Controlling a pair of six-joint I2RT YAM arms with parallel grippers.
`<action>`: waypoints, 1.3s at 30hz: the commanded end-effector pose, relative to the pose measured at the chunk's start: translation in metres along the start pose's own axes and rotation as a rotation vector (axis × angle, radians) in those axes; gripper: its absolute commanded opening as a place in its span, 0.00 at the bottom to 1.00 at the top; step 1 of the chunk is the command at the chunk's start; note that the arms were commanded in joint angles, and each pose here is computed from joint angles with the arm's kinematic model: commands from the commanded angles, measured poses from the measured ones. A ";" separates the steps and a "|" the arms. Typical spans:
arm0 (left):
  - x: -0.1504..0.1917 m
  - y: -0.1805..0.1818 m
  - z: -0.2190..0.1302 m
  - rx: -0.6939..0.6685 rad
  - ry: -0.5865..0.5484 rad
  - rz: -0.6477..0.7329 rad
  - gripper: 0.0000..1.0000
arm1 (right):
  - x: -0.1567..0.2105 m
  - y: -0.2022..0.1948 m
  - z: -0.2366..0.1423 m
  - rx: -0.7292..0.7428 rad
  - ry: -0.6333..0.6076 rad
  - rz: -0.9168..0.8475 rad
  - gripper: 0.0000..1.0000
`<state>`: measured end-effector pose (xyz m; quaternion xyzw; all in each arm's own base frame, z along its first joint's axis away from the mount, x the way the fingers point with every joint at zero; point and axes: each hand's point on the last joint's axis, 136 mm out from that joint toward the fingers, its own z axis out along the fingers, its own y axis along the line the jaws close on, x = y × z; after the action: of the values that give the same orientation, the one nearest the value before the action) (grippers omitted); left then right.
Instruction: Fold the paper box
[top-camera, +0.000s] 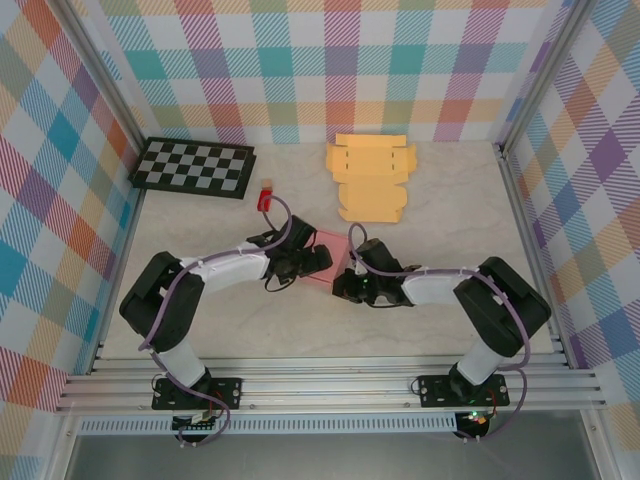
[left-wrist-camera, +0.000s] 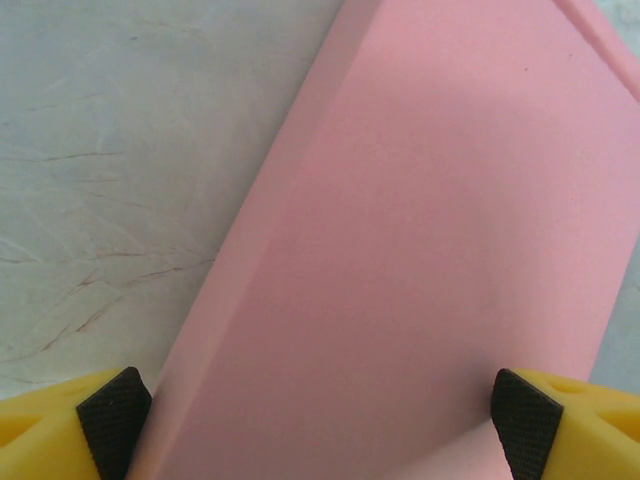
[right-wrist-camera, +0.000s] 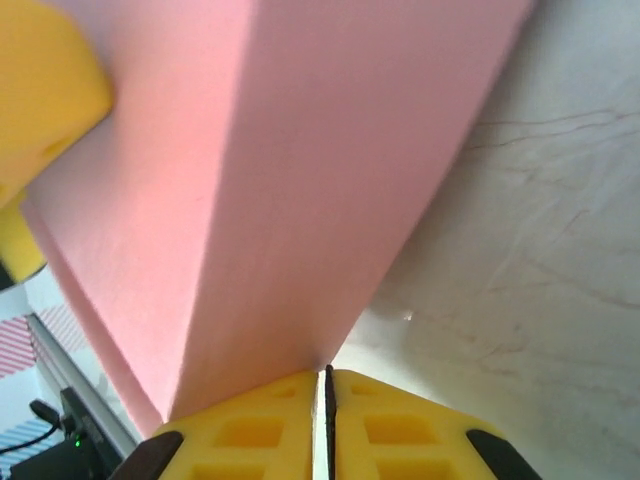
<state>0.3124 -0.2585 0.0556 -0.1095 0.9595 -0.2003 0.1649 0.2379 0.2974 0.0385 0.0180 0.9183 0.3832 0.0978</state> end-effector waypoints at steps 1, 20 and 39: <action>0.007 0.001 0.001 0.011 0.103 0.045 0.91 | 0.005 0.017 -0.015 -0.058 0.009 -0.089 0.18; -0.068 -0.034 -0.008 0.133 -0.017 0.228 0.91 | -0.079 -0.029 -0.079 0.023 -0.126 -0.017 0.19; -0.077 -0.058 0.056 0.194 0.098 0.239 0.88 | -0.138 -0.056 -0.019 -0.077 -0.089 0.051 0.09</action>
<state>0.4059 -0.3018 0.0488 0.0263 0.9551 -0.2522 0.1532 0.3555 0.2203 0.0219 0.0777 0.9115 0.3879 0.1122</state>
